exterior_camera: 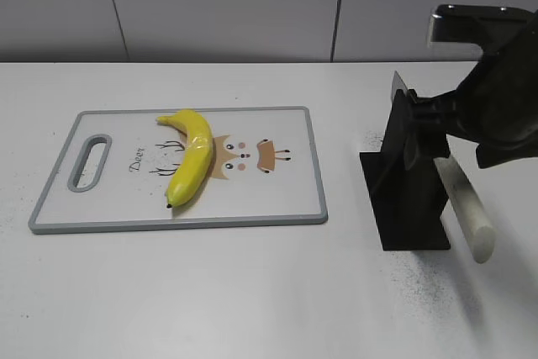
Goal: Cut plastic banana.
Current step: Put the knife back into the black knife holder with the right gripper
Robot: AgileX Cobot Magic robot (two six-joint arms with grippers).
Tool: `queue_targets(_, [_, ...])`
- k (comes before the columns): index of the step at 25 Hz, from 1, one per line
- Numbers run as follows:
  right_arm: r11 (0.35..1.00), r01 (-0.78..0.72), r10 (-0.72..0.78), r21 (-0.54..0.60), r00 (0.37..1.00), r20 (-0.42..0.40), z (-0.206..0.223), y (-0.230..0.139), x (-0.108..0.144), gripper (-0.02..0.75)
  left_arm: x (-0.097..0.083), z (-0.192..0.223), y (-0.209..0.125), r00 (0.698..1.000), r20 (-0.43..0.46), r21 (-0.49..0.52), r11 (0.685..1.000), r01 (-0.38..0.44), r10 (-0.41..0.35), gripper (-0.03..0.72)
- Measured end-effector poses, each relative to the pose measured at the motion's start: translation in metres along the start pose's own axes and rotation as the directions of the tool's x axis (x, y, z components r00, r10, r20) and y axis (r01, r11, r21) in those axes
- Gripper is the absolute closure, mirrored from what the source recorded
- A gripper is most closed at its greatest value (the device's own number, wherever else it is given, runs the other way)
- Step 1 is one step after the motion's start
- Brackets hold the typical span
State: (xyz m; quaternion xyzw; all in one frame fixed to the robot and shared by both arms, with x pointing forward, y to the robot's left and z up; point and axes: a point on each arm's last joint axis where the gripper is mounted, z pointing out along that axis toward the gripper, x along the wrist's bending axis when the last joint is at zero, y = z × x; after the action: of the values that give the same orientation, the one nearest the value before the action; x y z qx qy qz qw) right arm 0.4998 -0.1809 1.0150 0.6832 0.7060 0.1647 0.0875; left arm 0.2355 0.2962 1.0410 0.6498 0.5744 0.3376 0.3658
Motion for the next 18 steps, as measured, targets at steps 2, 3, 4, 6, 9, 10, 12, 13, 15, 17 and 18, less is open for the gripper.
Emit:
queue_targets(2, [0.998,0.035,-0.035,-0.047,0.999,-0.008,-0.01,0.006,0.001,0.09,0.0,0.0,0.0,1.0,-0.003,0.0,1.0,-0.001,0.001,0.187])
queue_targets(3, [0.995,0.059,-0.061,-0.077,0.998,-0.014,-0.017,0.009,0.002,0.09,0.0,0.0,0.0,1.0,-0.004,0.0,1.0,-0.002,0.002,0.187])
queue_targets(4, [0.991,0.081,-0.084,-0.107,0.996,-0.021,-0.025,0.012,0.003,0.09,0.0,0.0,0.0,1.0,-0.003,0.0,1.0,-0.002,0.002,0.187])
queue_targets(6, [0.974,0.136,-0.144,-0.178,0.989,-0.031,-0.045,0.016,0.003,0.092,0.0,0.0,0.0,1.0,-0.003,0.0,1.0,-0.002,0.002,0.187])
queue_targets(9, [0.936,0.23,-0.245,-0.266,0.969,-0.023,-0.073,0.013,0.0,0.104,0.0,0.0,0.0,1.0,-0.003,0.0,1.0,-0.002,0.002,0.187])
queue_targets(10, [0.919,0.269,-0.285,-0.289,0.958,-0.014,-0.082,0.011,-0.001,0.113,0.0,0.0,0.0,1.0,-0.003,0.0,1.0,-0.002,0.002,0.187])
queue_targets(12, [0.892,0.333,-0.348,-0.306,0.938,0.007,-0.096,0.005,-0.004,0.139,0.0,0.0,0.0,1.0,-0.003,0.0,1.0,-0.002,0.002,0.191])
queue_targets(13, [0.882,0.356,-0.369,-0.309,0.929,0.016,-0.103,0.001,-0.006,0.148,0.0,0.0,0.0,1.0,-0.003,0.0,1.0,-0.002,0.002,0.194])
queue_targets(15, [0.876,0.376,-0.387,-0.303,0.922,0.025,-0.112,-0.007,-0.011,0.157,0.0,0.0,0.0,1.0,-0.003,0.0,1.0,-0.002,0.002,0.197])
queue_targets(17, [0.873,0.383,-0.394,-0.304,0.919,0.025,-0.117,-0.019,-0.016,0.16,0.0,0.0,0.0,1.0,-0.003,0.0,1.0,-0.002,0.002,0.197])
queue_targets(18, [0.873,0.382,-0.394,-0.304,0.919,0.022,-0.118,-0.025,-0.018,0.161,0.0,0.0,0.0,1.0,-0.003,0.0,1.0,-0.002,0.002,0.197])
